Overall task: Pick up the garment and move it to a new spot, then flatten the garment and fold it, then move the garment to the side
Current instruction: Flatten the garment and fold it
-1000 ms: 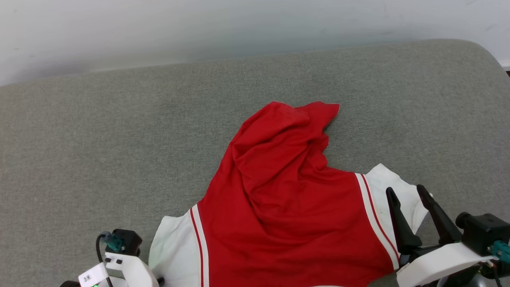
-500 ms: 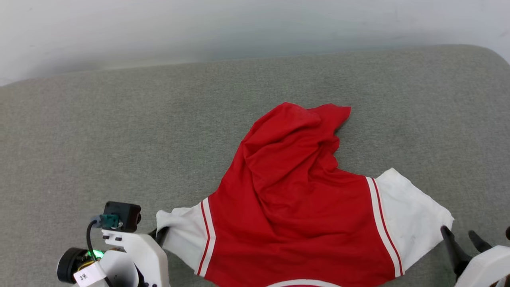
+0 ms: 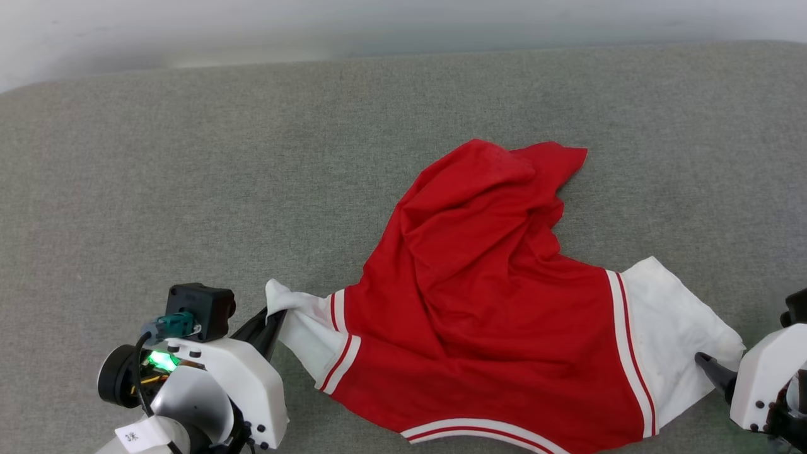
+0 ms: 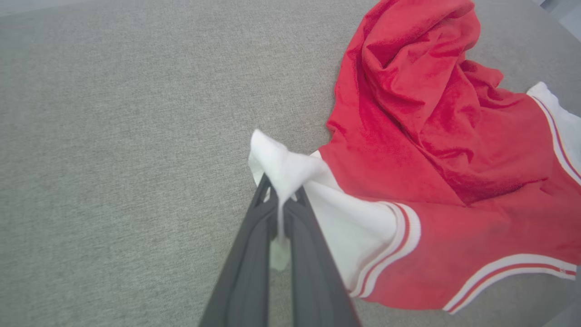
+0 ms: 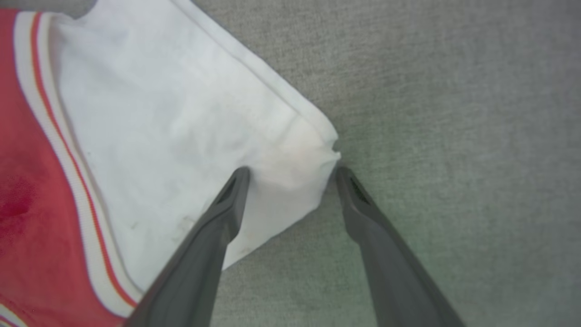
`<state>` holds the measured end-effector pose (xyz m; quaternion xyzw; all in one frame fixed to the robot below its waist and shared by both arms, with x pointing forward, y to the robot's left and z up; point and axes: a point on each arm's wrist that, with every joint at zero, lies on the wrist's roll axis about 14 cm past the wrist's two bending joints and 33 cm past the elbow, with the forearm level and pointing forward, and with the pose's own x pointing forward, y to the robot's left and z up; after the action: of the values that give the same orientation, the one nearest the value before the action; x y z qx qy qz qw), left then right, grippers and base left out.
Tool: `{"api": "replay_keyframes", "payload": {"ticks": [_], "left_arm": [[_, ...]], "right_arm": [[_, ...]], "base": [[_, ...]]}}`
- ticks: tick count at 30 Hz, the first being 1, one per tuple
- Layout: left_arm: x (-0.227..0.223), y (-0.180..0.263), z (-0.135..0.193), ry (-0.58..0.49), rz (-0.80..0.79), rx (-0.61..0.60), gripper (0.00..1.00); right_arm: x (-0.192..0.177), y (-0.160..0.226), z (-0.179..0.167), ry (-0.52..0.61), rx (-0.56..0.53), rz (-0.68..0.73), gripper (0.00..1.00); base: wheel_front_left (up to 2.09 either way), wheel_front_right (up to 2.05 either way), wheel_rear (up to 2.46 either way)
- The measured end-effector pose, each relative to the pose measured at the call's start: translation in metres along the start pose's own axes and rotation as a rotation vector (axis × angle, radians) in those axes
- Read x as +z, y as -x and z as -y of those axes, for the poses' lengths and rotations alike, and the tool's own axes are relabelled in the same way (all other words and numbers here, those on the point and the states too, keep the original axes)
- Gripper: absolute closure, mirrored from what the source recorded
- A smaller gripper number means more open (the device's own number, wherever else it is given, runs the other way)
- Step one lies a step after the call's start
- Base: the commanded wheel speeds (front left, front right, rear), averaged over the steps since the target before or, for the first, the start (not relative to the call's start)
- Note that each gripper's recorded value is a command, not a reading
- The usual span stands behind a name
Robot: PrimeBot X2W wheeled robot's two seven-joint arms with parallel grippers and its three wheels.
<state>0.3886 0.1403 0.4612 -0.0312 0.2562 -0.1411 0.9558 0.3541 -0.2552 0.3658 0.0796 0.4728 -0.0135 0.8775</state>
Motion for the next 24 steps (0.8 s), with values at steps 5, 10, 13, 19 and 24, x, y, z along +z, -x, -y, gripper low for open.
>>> {"api": "replay_keyframes", "payload": {"ticks": [5,10,13,19,24], "left_arm": [[-0.003,-0.002,-0.001,0.014,-0.003,0.009,1.0],[-0.001,-0.001,0.0,0.023,0.013,0.008,1.0],[0.005,0.001,-0.002,0.019,0.037,0.016,1.0],[0.044,0.007,-0.012,-0.006,0.183,0.062,1.0],[0.093,0.007,-0.017,-0.02,0.334,0.082,1.0]], "right_arm": [[-0.01,-0.009,-0.007,0.0,0.021,-0.102,0.0],[-0.011,-0.008,-0.014,-0.008,0.052,-0.117,1.0],[-0.003,-0.004,-0.021,0.001,0.069,-0.077,1.0],[0.063,0.027,-0.037,0.065,0.103,0.216,1.0],[0.127,0.067,-0.048,0.098,0.122,0.506,1.0]], "base": [[0.0,0.0,0.0],[0.0,0.0,0.0],[0.0,0.0,0.0],[0.0,0.0,0.0],[0.0,0.0,0.0]]}}
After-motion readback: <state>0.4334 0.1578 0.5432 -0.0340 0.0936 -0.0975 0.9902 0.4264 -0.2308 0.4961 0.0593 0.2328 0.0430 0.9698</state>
